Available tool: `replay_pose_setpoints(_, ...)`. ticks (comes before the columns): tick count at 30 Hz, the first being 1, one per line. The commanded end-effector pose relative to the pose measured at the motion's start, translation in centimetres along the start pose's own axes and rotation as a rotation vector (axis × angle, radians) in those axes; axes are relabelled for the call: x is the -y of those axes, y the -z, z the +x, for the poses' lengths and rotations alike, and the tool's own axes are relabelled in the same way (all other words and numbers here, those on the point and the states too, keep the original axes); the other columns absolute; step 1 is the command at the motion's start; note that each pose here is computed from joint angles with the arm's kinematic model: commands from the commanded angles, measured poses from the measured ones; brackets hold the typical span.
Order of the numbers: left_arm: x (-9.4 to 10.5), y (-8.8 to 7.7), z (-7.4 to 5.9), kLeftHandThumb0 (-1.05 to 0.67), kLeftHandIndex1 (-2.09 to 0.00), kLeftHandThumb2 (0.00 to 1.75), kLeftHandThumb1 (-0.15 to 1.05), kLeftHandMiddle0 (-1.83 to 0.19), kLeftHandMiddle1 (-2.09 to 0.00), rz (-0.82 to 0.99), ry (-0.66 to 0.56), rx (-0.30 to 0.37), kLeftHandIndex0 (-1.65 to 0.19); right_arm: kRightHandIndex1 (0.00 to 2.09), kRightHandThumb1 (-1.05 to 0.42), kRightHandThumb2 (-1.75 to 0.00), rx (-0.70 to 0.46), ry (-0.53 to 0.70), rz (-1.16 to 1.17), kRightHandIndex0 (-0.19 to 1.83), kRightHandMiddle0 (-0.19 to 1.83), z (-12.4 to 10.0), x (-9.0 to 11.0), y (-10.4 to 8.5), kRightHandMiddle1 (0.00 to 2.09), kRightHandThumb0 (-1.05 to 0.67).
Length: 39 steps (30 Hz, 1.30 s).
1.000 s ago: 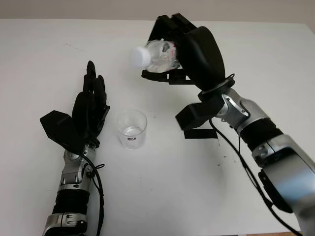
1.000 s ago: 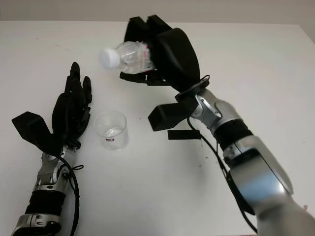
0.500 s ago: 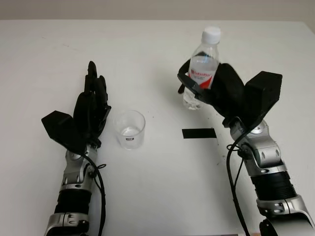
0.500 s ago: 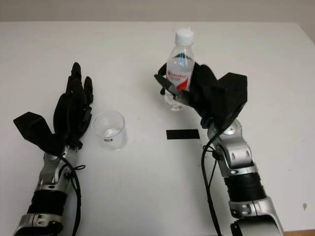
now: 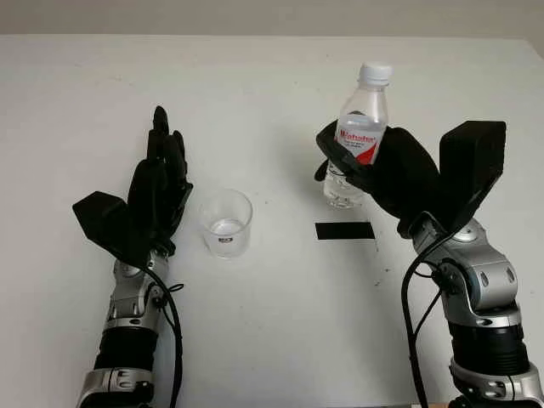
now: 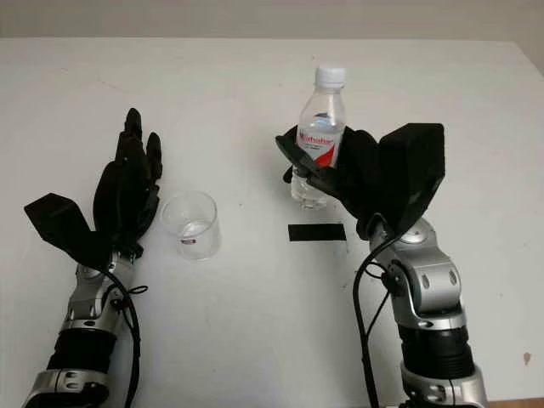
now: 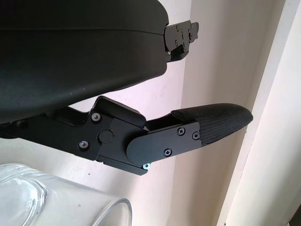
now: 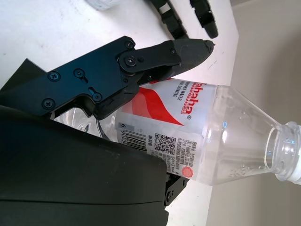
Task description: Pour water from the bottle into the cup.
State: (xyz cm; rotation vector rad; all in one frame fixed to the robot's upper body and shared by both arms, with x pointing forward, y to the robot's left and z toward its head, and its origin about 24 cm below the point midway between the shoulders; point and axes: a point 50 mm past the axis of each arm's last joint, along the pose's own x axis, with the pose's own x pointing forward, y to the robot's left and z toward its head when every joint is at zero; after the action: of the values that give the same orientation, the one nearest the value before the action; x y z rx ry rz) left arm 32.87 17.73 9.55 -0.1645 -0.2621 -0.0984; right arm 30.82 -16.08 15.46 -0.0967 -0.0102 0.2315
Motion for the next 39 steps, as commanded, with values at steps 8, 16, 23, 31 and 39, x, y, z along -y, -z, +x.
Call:
replay_pose_setpoints(8,-0.4,-0.3,-0.1,-0.82,0.00,0.70,1.05,0.19,-0.01,-0.006,0.007,0.002,0.19,2.09,-1.05,-0.43,0.079,0.016,0.002,1.35,1.01,-0.6,-0.5,1.2,2.09,-0.43)
replay_pose_setpoints(16,-0.7,-0.5,-0.2,-0.82,0.00,0.69,1.05,0.19,-0.02,0.003,0.011,0.009,0.19,2.09,-1.05,-0.45,0.111,0.042,-0.011,1.30,0.97,-1.1,-0.6,2.8,2.09,-0.42)
replay_pose_setpoints(23,-0.8,-0.5,-0.2,-0.82,0.00,0.68,1.05,0.19,-0.02,0.009,0.008,0.002,0.19,2.09,-1.05,-0.45,0.118,0.035,0.006,1.30,0.95,-1.6,-0.8,3.6,2.09,-0.42)
replay_pose_setpoints(31,-1.0,-0.5,-0.1,-0.83,0.00,0.68,1.05,0.19,-0.04,0.012,0.005,0.002,0.19,2.09,-1.05,-0.44,0.125,0.025,-0.010,1.34,1.03,-1.6,-0.5,4.2,2.09,-0.43)
replay_pose_setpoints(39,-1.0,-0.5,-0.2,-0.83,0.00,0.68,1.05,0.19,-0.04,0.013,0.006,-0.005,0.19,2.09,-1.05,-0.44,0.124,0.032,-0.018,1.32,1.04,-1.5,-0.5,4.5,2.09,-0.41)
